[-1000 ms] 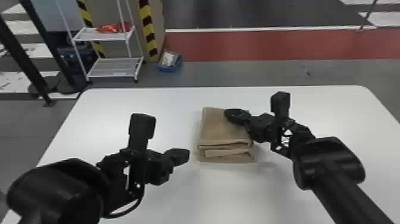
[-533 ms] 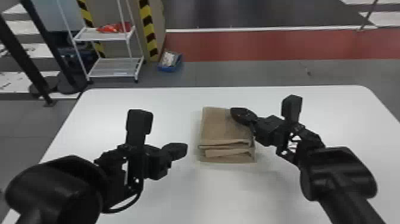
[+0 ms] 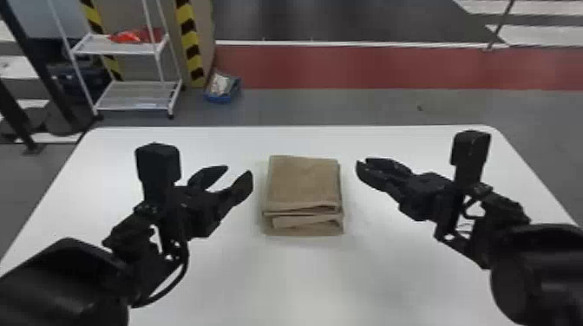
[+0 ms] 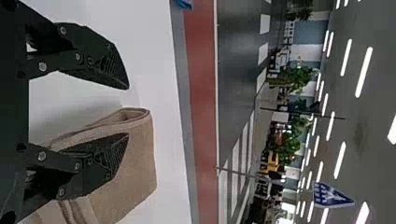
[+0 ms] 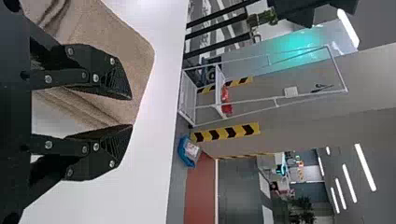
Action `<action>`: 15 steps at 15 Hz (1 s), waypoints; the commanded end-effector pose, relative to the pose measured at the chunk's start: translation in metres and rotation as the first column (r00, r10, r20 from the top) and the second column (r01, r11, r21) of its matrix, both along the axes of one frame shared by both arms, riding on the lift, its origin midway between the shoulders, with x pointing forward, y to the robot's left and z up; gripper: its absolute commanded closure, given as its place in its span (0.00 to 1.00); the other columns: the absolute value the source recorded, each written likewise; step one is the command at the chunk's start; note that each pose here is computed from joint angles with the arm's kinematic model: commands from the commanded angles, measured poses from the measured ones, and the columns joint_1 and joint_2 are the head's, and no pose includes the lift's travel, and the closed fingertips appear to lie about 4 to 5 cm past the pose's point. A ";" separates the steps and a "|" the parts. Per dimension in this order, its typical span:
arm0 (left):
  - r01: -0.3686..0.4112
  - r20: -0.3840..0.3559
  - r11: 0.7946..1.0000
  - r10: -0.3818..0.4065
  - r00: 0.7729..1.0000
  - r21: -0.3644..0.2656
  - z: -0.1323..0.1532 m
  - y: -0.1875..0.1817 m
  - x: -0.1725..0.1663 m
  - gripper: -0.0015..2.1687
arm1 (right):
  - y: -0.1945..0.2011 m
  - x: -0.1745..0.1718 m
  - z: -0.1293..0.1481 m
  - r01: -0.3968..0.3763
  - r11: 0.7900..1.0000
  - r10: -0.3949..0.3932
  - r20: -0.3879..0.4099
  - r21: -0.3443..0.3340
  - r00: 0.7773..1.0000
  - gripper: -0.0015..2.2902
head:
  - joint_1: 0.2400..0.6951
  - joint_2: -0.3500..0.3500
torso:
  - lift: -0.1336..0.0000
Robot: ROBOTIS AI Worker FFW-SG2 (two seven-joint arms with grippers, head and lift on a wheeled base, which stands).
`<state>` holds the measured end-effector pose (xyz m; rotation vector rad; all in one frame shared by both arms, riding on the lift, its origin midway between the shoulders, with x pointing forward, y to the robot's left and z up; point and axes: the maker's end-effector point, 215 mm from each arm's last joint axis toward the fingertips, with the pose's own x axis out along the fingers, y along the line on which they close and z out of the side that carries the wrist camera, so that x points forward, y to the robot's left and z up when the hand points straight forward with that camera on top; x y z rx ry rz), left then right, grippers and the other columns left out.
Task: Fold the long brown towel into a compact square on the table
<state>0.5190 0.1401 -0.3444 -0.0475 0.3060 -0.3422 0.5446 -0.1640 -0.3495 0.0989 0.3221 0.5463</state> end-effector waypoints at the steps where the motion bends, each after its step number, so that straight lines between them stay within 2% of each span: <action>1: -0.055 0.060 0.998 0.055 0.997 -0.004 0.006 0.005 0.001 0.07 | -0.009 -0.019 0.002 0.023 0.999 -0.023 -0.003 -0.024 1.000 0.00 | 1.00 0.46 | 0.04; 2: -0.097 0.108 0.995 0.098 0.989 -0.013 0.013 0.012 0.003 0.07 | -0.011 -0.025 0.006 0.028 0.999 -0.027 0.006 -0.026 1.000 0.01 | 1.00 0.46 | 0.04; 4: -0.142 0.147 0.989 0.144 0.979 -0.028 0.017 0.022 -0.002 0.06 | -0.020 -0.037 0.007 0.063 0.997 -0.063 0.022 -0.037 0.998 0.02 | 1.00 0.47 | 0.04; 6: -0.184 0.173 0.983 0.180 0.968 0.011 0.011 0.031 -0.010 0.06 | -0.034 -0.052 0.008 0.111 0.994 -0.110 0.041 -0.021 0.993 0.02 | 1.00 0.46 | 0.04; 8: -0.193 0.192 0.981 0.185 0.964 0.022 0.008 0.035 -0.019 0.06 | -0.043 -0.063 0.009 0.149 0.989 -0.148 0.065 -0.010 0.987 0.02 | 1.00 0.46 | 0.04; 10: -0.224 0.235 0.974 0.211 0.949 0.030 0.013 0.048 -0.029 0.06 | -0.054 -0.075 0.023 0.209 0.978 -0.206 0.155 -0.005 0.966 0.02 | 1.00 0.45 | 0.04; 12: -0.232 0.278 0.972 0.216 0.936 0.026 0.019 0.060 -0.039 0.06 | -0.071 -0.091 0.030 0.247 0.969 -0.244 0.200 0.015 0.949 0.02 | 1.00 0.45 | 0.04; 15: -0.252 0.357 0.967 0.244 0.902 -0.025 0.038 0.068 -0.051 0.06 | -0.091 -0.115 0.046 0.278 0.960 -0.280 0.266 0.043 0.922 0.02 | 1.00 0.44 | 0.04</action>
